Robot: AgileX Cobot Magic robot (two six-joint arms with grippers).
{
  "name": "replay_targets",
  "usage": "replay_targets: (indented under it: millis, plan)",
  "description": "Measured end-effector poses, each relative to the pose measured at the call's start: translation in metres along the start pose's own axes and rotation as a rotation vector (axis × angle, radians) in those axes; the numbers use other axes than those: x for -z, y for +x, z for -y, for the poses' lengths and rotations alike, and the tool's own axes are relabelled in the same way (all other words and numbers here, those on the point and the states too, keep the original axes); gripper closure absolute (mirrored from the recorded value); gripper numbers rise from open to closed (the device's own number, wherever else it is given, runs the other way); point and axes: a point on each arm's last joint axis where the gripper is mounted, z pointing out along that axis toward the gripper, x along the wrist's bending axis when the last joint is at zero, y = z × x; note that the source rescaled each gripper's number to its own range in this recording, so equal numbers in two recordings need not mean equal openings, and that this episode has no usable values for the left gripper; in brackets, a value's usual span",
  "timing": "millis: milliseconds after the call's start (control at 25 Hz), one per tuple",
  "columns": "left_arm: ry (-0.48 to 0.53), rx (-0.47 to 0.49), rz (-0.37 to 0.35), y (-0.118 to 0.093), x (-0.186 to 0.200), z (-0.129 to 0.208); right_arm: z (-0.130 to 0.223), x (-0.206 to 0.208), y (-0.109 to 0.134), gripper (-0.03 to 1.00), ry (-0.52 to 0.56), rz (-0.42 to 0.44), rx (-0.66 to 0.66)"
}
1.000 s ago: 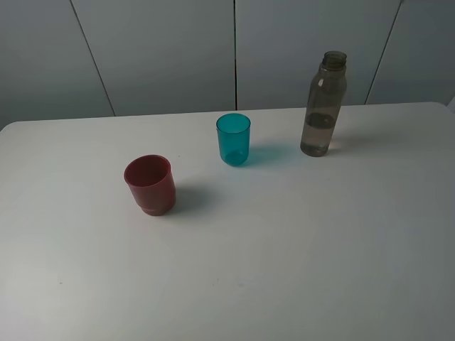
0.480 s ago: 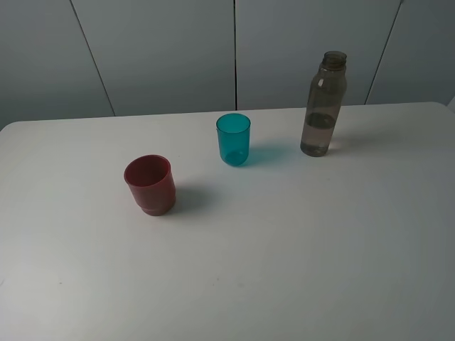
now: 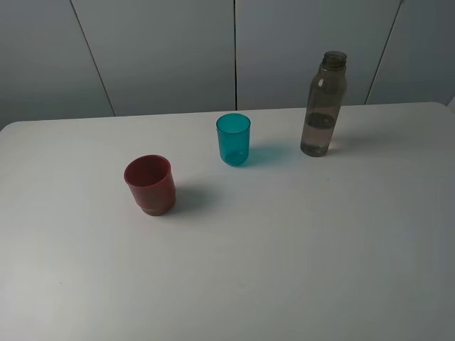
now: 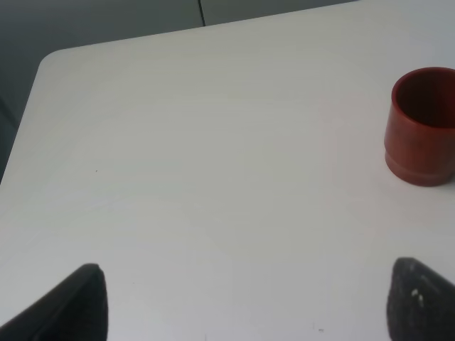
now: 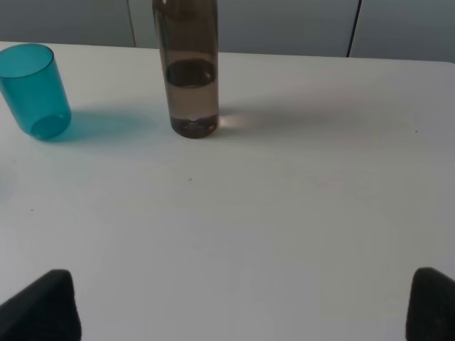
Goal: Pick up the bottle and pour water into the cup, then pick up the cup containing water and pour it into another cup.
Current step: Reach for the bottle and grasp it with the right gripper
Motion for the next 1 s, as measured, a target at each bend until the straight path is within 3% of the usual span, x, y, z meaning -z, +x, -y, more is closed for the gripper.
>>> replay_targets:
  millis: [320,480,720,1000]
  plan:
    - [0.0,0.0,0.0,0.0,0.0,0.0,-0.001,0.0,0.008,-0.03,-0.011,-0.088,-0.043]
    - [0.0,0.0,0.0,0.0,0.0,0.0,-0.008,0.004,0.004,-0.03,-0.05,-0.048,-0.024]
    - [0.0,0.0,0.0,0.0,0.0,0.0,-0.07,0.002,-0.002,-0.03,-0.109,-0.024,-0.032]
    - [0.0,0.0,0.0,0.0,0.0,0.0,-0.126,-0.05,-0.014,-0.03,-0.077,-0.003,-0.061]
